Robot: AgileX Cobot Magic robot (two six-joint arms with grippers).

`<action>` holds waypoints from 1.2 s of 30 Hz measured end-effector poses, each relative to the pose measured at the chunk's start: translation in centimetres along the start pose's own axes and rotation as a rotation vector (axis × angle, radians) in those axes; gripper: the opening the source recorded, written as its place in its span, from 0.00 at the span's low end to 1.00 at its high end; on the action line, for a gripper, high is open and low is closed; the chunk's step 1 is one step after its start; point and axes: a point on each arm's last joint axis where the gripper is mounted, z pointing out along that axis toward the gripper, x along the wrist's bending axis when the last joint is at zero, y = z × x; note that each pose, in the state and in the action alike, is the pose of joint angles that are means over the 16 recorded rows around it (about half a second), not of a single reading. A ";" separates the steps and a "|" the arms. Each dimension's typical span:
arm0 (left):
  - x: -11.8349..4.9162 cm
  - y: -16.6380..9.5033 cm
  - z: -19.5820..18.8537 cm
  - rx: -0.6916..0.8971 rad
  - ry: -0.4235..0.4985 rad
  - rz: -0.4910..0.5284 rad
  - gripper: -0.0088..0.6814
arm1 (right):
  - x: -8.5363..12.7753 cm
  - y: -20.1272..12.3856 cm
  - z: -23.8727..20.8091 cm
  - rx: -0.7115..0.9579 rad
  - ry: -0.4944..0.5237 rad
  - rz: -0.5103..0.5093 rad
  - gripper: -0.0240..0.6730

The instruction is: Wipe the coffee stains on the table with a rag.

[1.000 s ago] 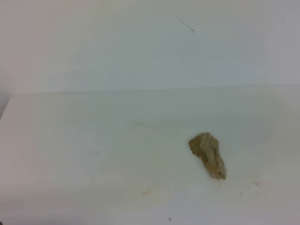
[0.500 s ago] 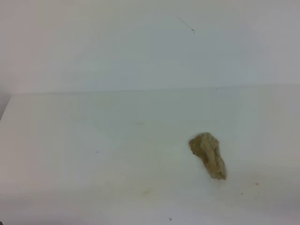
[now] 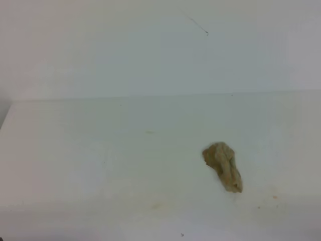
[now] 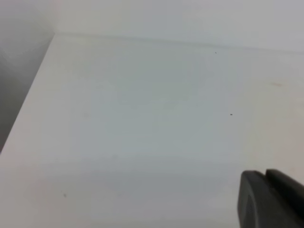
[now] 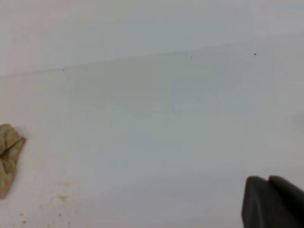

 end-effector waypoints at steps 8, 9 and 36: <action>0.0 0.0 0.0 0.000 0.000 0.000 0.01 | 0.0 0.0 0.0 0.000 0.001 0.009 0.03; 0.0 0.0 0.0 0.000 0.000 0.000 0.01 | 0.0 0.0 0.0 0.000 0.001 0.009 0.03; 0.0 0.0 0.0 0.000 0.000 0.000 0.01 | 0.0 0.0 0.0 0.000 0.001 0.009 0.03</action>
